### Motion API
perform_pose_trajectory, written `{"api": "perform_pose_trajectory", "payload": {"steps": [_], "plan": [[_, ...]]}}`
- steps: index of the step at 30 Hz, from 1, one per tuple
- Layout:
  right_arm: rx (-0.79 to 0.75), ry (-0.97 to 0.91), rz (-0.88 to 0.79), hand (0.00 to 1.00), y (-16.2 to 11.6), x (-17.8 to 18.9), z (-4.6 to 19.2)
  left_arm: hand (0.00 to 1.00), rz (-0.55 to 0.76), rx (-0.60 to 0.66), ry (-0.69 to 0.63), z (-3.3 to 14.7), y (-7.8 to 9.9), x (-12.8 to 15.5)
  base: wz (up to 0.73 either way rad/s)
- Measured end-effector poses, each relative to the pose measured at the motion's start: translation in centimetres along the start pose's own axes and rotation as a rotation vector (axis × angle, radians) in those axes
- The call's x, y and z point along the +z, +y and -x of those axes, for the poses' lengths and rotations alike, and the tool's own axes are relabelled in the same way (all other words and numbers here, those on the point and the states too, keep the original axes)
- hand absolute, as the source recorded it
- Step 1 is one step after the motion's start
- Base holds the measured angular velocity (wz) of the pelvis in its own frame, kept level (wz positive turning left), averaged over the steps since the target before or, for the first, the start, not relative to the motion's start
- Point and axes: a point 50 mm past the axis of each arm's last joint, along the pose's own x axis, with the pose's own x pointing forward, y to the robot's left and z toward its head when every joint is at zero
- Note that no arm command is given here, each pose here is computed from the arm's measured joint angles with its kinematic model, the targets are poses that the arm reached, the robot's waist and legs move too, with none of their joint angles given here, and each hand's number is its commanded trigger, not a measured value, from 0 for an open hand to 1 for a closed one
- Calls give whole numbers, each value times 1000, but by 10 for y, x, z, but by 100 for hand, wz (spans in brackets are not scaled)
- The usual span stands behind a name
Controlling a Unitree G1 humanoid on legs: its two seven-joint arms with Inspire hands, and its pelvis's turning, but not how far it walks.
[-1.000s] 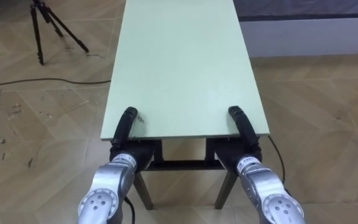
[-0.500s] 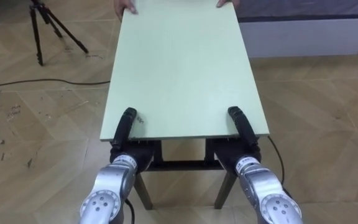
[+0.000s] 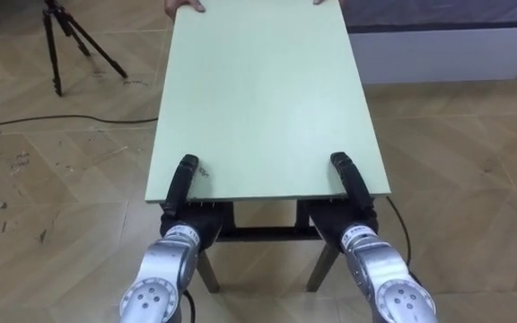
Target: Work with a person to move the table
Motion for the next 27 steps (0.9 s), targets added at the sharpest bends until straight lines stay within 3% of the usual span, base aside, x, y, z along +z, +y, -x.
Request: {"api": "perform_pose_trajectory", "payload": {"steps": [12, 27], "plan": [[16, -7, -19, 100, -12, 1, 13, 100, -65, -46, 1, 4, 7, -1, 0], [20, -4, 18, 100, -35, 5, 42, 100, -95, -49, 23, 38, 38, -8, -1]]}}
